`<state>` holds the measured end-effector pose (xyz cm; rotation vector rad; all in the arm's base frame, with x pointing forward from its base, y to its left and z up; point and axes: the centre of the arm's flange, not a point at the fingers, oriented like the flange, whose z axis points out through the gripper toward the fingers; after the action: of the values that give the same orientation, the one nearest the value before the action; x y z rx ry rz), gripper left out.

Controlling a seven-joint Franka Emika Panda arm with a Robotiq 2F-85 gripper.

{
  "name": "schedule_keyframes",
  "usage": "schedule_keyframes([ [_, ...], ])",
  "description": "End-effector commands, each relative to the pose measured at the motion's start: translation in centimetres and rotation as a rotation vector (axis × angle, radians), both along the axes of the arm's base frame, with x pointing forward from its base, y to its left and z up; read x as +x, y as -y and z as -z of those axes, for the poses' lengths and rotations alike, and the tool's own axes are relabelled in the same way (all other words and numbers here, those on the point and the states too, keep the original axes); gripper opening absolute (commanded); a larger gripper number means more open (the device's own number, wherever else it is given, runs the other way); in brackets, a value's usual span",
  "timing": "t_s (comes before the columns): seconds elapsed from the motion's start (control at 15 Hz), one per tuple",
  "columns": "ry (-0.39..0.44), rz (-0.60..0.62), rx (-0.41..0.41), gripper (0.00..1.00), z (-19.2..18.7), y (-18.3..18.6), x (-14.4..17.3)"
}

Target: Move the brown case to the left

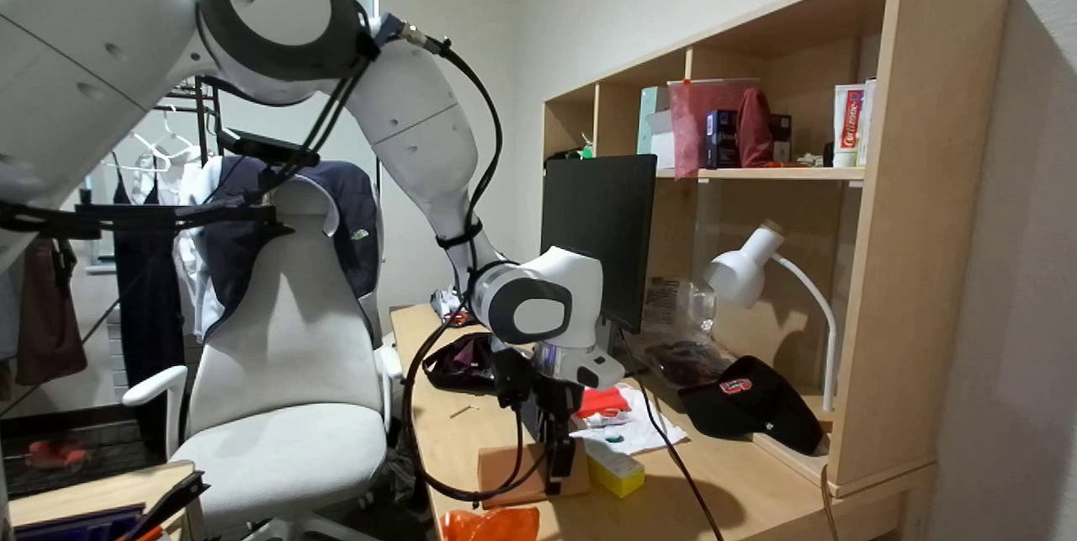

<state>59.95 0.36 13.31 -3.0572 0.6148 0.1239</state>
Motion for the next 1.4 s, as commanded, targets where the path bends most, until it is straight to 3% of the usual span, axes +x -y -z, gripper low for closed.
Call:
schedule_keyframes([
  [0.0,-0.003,-0.058,0.017,0.39,0.0,-0.3,-0.1],
  [0.27,0.006,-0.194,0.022,0.27,-2.1,-0.3,-2.0],
  [0.47,0.001,-0.302,0.000,0.24,-3.6,-0.8,-4.7],
  [0.93,-0.063,-0.596,-0.049,0.24,-6.4,-3.0,-9.1],
  [1.33,-0.154,-0.888,-0.054,0.24,-6.6,-7.9,-9.3],
])
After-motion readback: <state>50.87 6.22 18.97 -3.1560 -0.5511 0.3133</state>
